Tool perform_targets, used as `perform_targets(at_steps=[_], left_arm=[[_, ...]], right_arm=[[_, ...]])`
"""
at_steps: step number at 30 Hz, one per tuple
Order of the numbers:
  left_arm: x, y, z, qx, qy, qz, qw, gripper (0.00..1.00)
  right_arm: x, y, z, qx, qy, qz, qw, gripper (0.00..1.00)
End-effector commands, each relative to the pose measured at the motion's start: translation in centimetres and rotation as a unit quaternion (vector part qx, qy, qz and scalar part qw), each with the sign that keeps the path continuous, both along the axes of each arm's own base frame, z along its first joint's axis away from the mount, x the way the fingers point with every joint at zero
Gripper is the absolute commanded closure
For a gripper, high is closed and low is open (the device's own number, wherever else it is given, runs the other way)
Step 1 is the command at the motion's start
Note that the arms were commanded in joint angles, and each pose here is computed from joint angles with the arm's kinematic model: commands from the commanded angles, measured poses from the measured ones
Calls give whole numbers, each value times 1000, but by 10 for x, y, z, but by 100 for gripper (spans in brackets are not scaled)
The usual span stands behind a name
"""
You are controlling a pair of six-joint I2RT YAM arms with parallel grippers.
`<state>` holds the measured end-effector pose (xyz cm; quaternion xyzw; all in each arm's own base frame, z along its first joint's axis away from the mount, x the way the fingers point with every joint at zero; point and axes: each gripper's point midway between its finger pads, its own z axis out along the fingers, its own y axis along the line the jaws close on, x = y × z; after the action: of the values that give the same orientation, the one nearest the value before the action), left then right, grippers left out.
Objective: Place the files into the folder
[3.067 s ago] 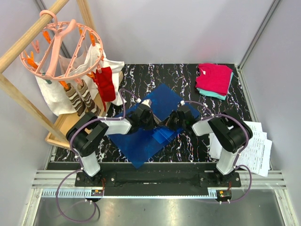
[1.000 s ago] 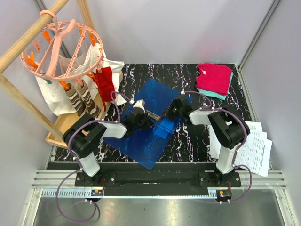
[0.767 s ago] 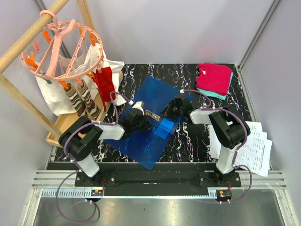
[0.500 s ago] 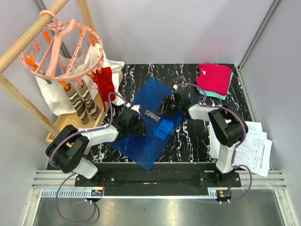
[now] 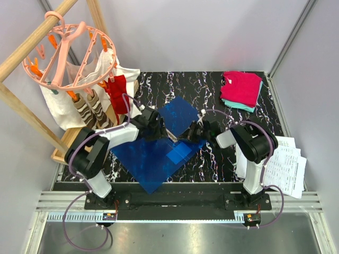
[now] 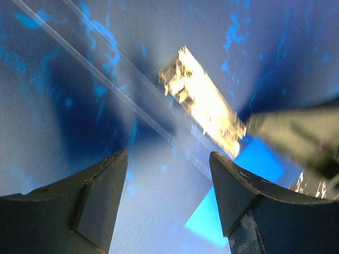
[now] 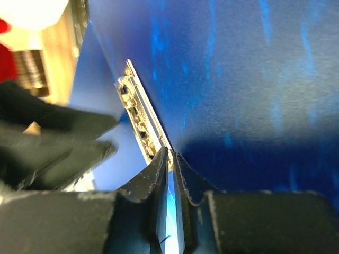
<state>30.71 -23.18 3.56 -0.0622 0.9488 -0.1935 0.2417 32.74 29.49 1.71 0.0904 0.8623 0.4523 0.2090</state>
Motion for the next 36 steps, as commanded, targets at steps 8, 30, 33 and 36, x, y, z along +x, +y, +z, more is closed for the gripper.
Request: perform_targets(at_steps=[8, 30, 33, 36], left_arm=[[26, -8, -6, 24, 14, 54, 998, 46], [26, -10, -34, 88, 20, 87, 992, 97], [23, -12, -32, 79, 26, 84, 993, 100], [22, -13, -28, 72, 29, 87, 993, 100]], right_arm=[[-21, -11, 3, -12, 14, -8, 1000, 76], [-34, 19, 39, 40, -12, 80, 996, 61], [-40, 26, 41, 57, -12, 91, 994, 59], [-44, 30, 41, 78, -9, 97, 992, 56]])
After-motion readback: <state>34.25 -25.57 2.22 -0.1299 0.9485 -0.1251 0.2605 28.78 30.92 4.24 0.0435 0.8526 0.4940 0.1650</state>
